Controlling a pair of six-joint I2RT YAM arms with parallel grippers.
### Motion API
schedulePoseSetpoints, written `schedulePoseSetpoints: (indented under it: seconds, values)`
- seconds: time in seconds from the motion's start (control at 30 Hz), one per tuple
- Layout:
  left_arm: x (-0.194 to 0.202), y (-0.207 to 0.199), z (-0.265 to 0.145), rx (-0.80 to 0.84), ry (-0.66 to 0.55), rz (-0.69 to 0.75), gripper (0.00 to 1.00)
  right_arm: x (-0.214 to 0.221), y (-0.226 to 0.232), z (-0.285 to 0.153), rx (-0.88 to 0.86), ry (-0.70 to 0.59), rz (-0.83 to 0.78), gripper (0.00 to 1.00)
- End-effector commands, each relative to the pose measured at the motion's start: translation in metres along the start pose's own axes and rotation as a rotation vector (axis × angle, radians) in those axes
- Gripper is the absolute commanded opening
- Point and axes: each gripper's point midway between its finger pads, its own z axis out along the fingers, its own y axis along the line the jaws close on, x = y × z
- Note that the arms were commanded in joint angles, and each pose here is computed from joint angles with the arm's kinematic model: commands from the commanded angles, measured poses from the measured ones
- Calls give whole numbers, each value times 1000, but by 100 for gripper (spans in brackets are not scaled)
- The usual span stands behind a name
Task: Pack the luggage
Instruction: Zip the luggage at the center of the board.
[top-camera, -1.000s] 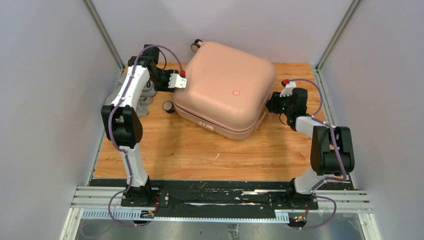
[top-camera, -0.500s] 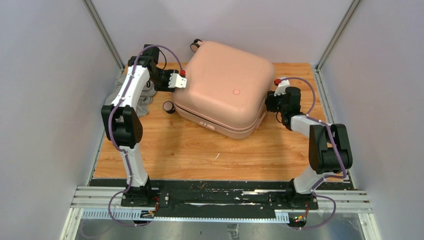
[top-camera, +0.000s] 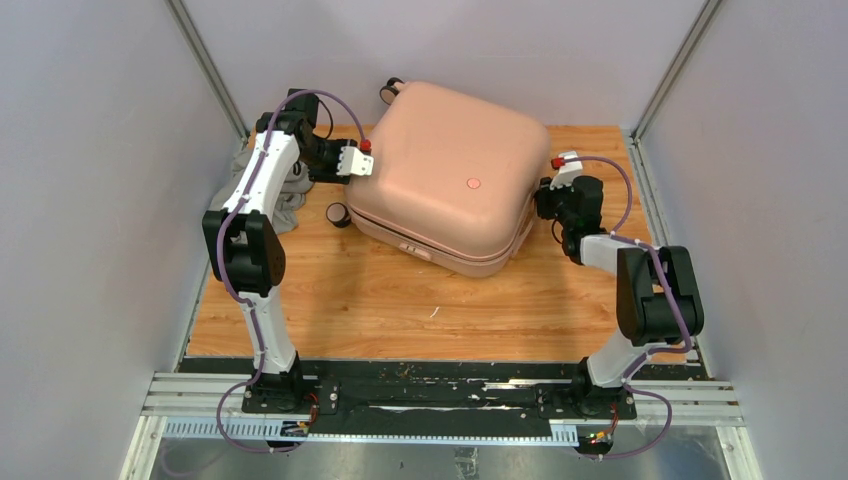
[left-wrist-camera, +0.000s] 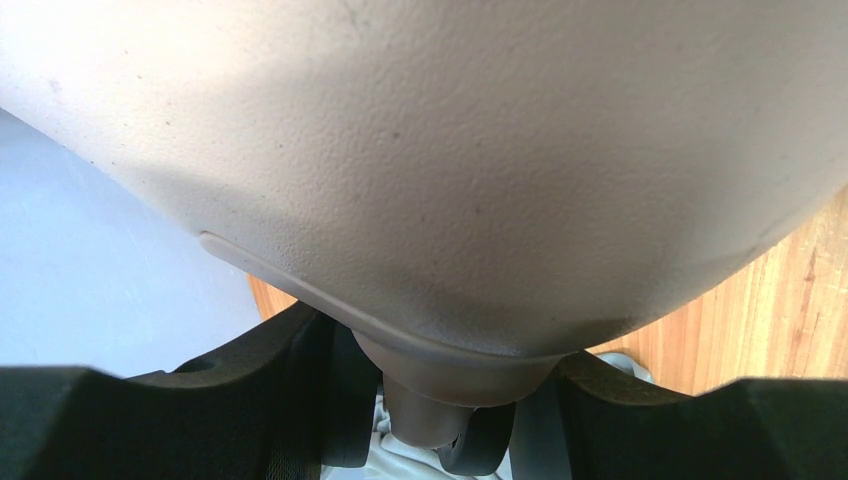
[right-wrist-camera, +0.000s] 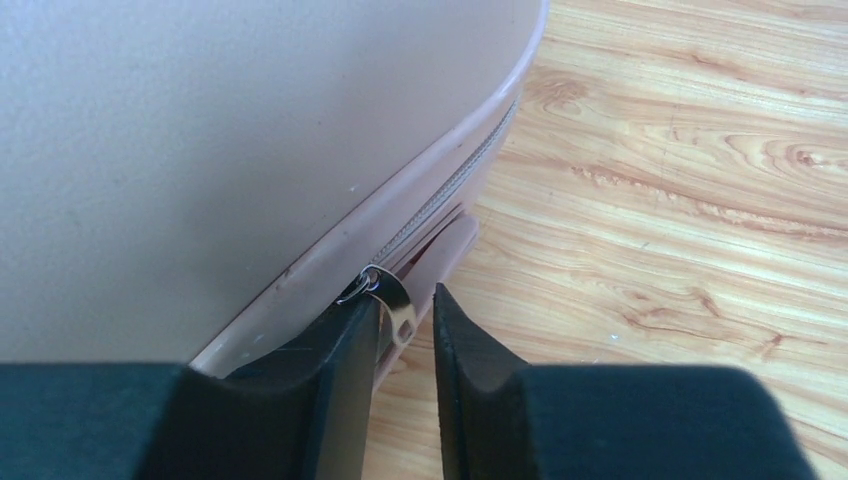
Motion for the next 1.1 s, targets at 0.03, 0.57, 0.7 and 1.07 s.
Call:
schedulePoseSetpoints:
  seconds: [0.03, 0.57, 0.7, 1.07]
  values:
    - [-5, 21, -24, -110, -1, -19, 0, -52, 10, 6, -32, -206, -5, 26]
    - [-10, 26, -28, -126, -18, -27, 0, -48, 22, -4, -91, -180, -25, 0]
    - [-14, 28, -29, -136, -33, -41, 0, -44, 28, -14, -107, -167, -13, 0]
    - [-20, 34, -35, -155, -56, -61, 0, -20, 61, -46, -170, -120, 58, 0]
